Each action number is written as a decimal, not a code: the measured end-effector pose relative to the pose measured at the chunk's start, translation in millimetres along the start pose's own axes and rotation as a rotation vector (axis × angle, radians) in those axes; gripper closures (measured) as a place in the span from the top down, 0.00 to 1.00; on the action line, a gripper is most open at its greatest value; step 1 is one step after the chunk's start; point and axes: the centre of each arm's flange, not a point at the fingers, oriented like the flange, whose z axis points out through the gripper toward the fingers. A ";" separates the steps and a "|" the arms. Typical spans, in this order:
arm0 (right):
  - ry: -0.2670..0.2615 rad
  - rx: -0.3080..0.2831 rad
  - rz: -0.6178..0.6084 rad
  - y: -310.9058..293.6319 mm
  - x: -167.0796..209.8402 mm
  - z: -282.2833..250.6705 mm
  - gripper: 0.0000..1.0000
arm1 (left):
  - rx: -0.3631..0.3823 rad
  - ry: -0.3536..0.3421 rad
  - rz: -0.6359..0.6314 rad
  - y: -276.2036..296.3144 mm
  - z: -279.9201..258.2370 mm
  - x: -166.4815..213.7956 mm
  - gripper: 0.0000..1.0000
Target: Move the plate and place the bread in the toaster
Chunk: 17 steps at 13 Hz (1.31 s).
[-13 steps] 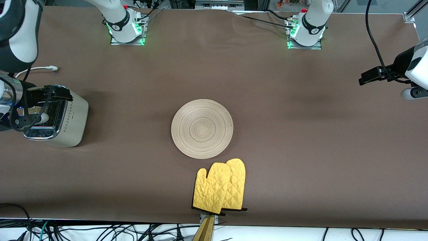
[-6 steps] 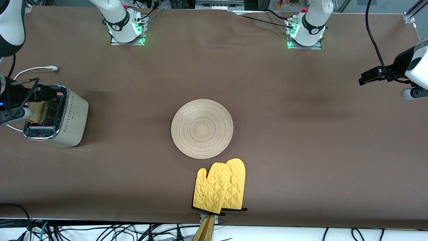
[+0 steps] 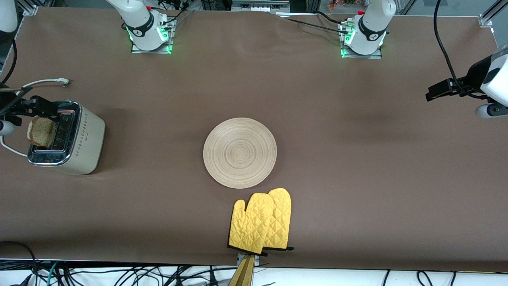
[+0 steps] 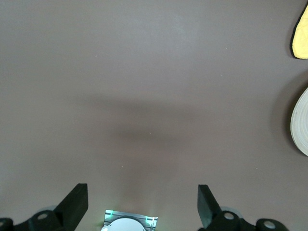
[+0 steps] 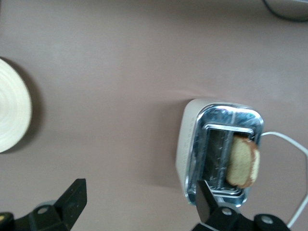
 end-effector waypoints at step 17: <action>-0.038 0.025 0.104 11.1 -29.6 8.6 1.00 | 0.001 -0.003 0.000 -0.1 0.3 -0.3 1.00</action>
